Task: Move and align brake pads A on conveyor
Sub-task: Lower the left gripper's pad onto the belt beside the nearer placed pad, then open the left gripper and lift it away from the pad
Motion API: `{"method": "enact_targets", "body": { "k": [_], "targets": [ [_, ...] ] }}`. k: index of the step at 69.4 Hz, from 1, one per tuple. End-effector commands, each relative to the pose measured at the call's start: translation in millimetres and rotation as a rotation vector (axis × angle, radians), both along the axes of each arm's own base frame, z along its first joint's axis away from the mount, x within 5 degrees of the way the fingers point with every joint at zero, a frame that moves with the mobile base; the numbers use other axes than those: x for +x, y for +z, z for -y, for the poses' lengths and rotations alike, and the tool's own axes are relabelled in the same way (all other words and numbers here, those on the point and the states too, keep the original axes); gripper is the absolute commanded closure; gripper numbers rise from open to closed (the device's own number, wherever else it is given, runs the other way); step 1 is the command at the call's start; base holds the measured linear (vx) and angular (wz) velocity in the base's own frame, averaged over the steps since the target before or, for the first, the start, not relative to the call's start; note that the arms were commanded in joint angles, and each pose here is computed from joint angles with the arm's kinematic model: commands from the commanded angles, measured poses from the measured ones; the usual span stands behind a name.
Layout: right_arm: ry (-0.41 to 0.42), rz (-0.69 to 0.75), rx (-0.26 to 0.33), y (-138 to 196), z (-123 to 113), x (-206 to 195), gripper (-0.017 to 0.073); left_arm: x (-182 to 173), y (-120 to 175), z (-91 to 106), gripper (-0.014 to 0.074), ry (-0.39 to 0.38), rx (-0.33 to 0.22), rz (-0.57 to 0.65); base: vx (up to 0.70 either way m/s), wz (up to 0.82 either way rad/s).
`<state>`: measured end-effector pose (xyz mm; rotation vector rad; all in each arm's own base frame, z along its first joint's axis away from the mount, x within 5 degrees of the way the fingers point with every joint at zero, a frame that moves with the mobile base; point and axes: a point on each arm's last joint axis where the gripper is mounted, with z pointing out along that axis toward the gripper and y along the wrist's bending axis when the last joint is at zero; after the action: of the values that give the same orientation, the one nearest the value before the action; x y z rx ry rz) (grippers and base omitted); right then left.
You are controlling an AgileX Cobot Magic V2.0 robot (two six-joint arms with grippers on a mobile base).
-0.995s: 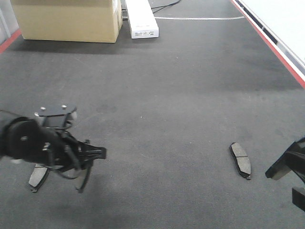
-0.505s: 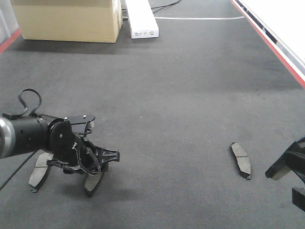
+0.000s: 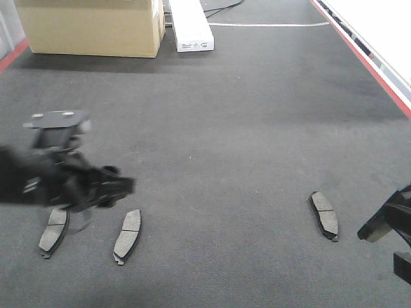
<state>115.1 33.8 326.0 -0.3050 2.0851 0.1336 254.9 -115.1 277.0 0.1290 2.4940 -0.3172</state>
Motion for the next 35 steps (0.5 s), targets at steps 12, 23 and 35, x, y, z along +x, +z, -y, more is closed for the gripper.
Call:
{"method": "enact_targets", "body": {
  "k": [12, 23, 35],
  "targets": [
    [0.01, 0.114, 0.024, 16.4, -1.2, 3.0, 0.0564, -69.6, 33.7, -33.1, 0.0134, -0.02, -0.037, 0.217, 0.0, 0.0],
    [0.01, 0.114, 0.024, 16.4, -1.2, 3.0, 0.0564, -107.3, 32.7, -51.5, 0.0134, -0.055, -0.01, 0.292, 0.0, 0.0],
    [0.01, 0.114, 0.024, 16.4, -1.2, 3.0, 0.0564, -139.8, 26.1, -66.4, 0.0134, -0.051, -0.034, 0.348, 0.0, 0.0]
  ]
}}
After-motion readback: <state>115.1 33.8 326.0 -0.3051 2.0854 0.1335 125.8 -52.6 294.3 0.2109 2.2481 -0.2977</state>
